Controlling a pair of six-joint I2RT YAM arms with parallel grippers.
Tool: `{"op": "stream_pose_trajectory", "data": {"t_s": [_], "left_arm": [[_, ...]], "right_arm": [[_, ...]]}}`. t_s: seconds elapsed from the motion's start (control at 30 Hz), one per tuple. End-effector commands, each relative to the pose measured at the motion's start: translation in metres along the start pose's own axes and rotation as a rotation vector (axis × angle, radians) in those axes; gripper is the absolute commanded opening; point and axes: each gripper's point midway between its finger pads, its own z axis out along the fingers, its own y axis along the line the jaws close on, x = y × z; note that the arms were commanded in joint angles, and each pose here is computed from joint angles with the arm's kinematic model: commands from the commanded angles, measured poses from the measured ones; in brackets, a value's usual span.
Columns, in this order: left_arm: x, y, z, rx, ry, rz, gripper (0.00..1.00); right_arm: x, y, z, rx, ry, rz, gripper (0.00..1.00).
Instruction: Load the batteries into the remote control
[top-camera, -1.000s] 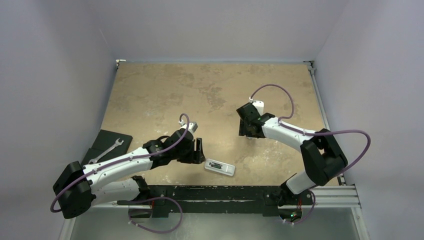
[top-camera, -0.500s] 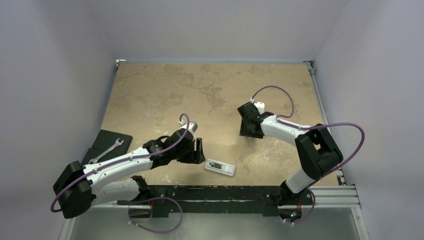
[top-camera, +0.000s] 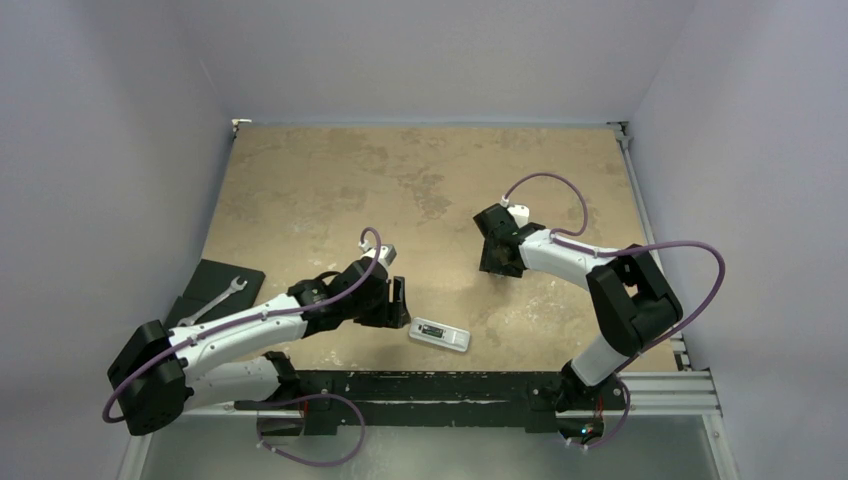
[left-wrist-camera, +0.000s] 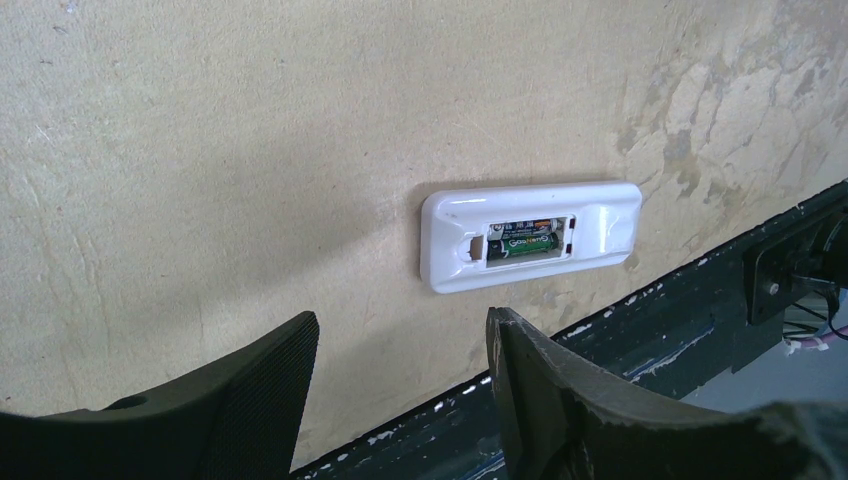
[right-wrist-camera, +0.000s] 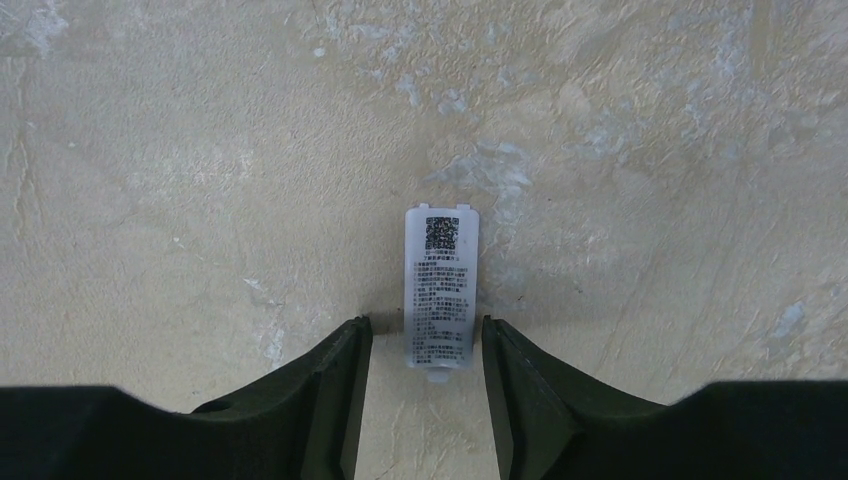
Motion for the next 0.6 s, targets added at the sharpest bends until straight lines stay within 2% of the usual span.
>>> {"op": "stream_pose_trajectory", "data": {"t_s": [0.0,0.57], "left_arm": [[-0.0065,-0.0065,0.0011,0.020,-0.021,0.020,0.62],[-0.0060,-0.0069,0.0008,0.022,-0.017,0.024,0.62]], "right_arm": [[-0.0092,0.0063,-0.0033,-0.014,-0.012,0.048,0.51],[-0.0026,0.0005,-0.0032,-0.004,-0.009,0.068,0.42]]}}
